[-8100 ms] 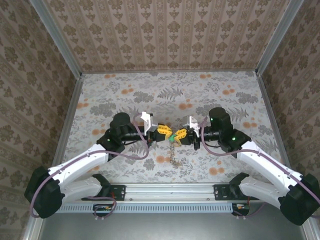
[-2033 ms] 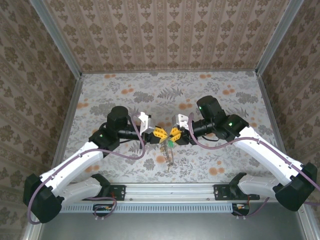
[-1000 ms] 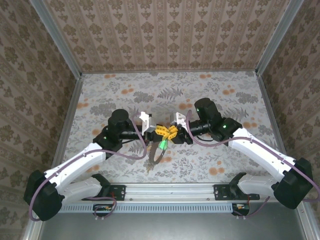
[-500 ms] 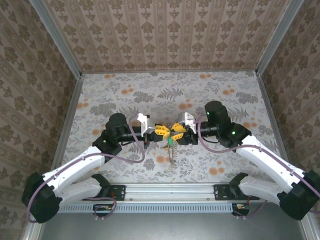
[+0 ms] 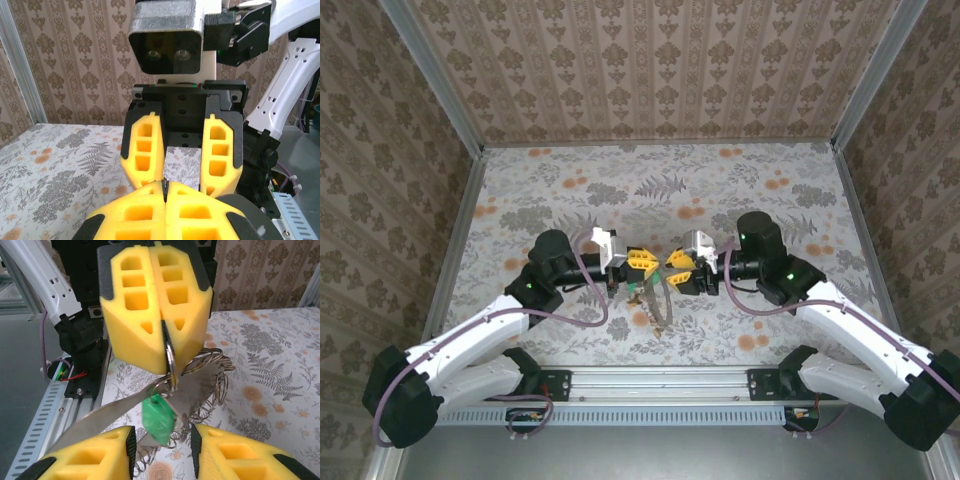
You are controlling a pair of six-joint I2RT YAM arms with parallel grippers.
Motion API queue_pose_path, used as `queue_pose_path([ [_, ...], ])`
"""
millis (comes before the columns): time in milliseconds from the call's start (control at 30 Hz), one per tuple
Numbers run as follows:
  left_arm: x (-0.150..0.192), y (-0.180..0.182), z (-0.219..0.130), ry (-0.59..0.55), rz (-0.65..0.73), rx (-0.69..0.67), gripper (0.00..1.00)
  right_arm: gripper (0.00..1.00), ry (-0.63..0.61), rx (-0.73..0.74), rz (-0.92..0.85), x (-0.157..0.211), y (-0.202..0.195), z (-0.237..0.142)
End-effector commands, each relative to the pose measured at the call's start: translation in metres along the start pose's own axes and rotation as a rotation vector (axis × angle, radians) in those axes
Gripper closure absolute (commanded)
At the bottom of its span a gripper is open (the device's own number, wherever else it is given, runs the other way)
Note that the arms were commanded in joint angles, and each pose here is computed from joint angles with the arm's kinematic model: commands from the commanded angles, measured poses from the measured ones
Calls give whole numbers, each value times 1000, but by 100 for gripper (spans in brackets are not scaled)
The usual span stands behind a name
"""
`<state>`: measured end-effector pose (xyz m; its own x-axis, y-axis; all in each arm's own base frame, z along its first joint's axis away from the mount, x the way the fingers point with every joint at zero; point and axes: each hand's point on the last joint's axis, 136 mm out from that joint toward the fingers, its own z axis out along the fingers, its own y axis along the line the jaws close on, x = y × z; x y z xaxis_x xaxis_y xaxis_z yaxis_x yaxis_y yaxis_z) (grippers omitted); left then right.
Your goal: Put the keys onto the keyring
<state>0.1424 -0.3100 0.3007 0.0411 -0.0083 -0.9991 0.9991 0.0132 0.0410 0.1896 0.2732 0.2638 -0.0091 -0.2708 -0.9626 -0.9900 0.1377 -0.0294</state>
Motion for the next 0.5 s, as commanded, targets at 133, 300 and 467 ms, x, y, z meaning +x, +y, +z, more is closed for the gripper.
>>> queue_pose_path([
  [133, -26, 0, -3, -104, 39, -11, 100, 59, -34, -43, 28, 2, -2, 14],
  [300, -27, 0, -3, -109, 40, -10, 100, 57, -48, -63, 35, 2, -2, 21],
  [467, -25, 1, -2, -105, 34, -12, 100, 72, -75, -75, 21, -7, 1, 20],
])
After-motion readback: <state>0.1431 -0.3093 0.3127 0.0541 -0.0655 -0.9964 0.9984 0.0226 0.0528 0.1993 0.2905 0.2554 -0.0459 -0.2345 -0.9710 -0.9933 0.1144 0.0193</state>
